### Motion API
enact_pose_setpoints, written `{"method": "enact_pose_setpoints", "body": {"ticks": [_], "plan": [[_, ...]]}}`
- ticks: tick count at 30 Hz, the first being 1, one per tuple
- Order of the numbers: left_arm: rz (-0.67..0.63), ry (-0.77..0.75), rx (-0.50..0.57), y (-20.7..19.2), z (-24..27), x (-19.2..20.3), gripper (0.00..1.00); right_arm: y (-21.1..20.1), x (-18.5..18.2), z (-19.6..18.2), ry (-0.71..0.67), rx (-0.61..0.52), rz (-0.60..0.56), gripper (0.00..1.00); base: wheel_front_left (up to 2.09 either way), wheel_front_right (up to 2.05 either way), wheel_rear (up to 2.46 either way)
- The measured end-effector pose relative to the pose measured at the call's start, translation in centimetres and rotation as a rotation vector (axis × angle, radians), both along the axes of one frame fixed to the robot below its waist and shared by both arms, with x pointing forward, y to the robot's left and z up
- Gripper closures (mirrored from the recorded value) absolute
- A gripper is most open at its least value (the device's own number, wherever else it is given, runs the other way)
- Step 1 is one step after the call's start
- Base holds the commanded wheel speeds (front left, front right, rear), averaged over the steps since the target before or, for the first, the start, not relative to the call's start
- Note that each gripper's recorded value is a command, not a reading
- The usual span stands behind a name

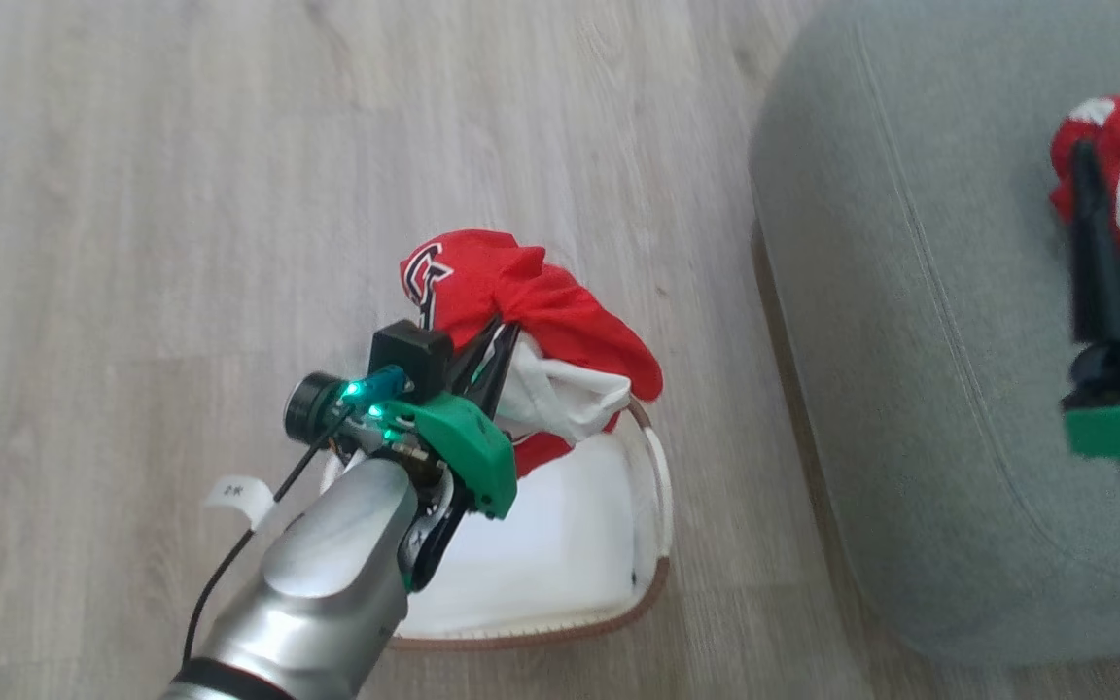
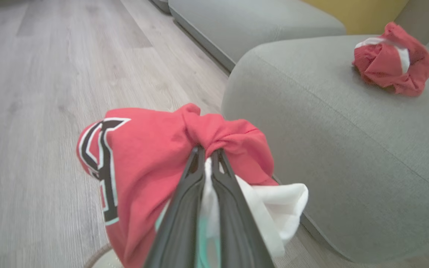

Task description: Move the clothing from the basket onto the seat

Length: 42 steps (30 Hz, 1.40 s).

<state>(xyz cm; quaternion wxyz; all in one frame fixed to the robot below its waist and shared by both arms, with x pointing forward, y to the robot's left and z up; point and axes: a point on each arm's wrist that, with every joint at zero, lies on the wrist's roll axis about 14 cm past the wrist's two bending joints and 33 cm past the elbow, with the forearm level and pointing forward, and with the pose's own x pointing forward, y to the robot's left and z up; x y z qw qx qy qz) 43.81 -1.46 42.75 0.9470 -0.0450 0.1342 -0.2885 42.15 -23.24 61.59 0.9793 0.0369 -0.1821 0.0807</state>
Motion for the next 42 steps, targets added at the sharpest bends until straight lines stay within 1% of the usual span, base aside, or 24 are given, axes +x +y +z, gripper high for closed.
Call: {"method": "enact_pose_setpoints", "body": {"ticks": [3, 4, 12, 15, 21, 28, 32, 36, 38, 42], "plan": [[0.013, -0.08, -0.02, 0.5, 3.0, 0.3, 1.0, 1.6, -0.6, -0.1, 0.002, 0.022, 0.04, 0.0, 0.0, 0.0, 0.0], [0.013, -0.08, -0.02, 0.5, 3.0, 0.3, 1.0, 1.6, -0.6, -0.1, 0.002, 0.022, 0.04, 0.0, 0.0, 0.0, 0.0], [0.028, -0.253, -0.082, 1.4, 9.5, 0.4, 1.0, 4.4, -1.9, -0.8, 0.027, 0.02, 0.119, 0.0, 0.0, 0.0, 0.0], [0.015, -0.295, -0.101, 1.2, 11.8, 0.3, 1.0, 5.2, -2.5, -1.4, 0.046, 0.02, 0.14, 0.0, 0.0, 0.0, 0.0], [-0.022, -0.394, -0.103, 0.9, 16.5, -0.3, 1.0, 6.9, -3.9, -2.1, 0.069, 0.041, 0.181, 0.0, 0.0, 0.0, 0.0], [-0.043, -0.424, -0.106, 0.5, 18.2, -1.2, 1.0, 8.4, -4.9, -3.0, 0.096, 0.041, 0.226, 0.0, 0.0, 0.0, 0.0], [-0.055, -0.417, -0.109, 0.3, 18.2, -1.8, 1.0, 11.7, -5.7, -3.8, 0.125, 0.036, 0.33, 0.0, 0.0, 0.0, 0.0], [-0.066, -0.402, -0.097, 0.1, 17.6, -2.2, 1.0, 15.3, -6.0, -4.0, 0.133, -0.004, 0.45, 0.0, 0.0, 0.0, 0.0], [-0.065, -0.401, -0.1, 0.1, 17.6, -2.3, 1.0, 16.5, -5.5, -3.9, 0.128, -0.031, 0.485, 0.0, 0.0, 0.0, 0.0], [-0.067, -0.397, -0.094, 0.1, 17.4, -2.5, 1.0, 17.9, -4.3, -4.3, 0.143, -0.068, 0.52, 0.0, 0.0, 0.0, 0.0]]}}
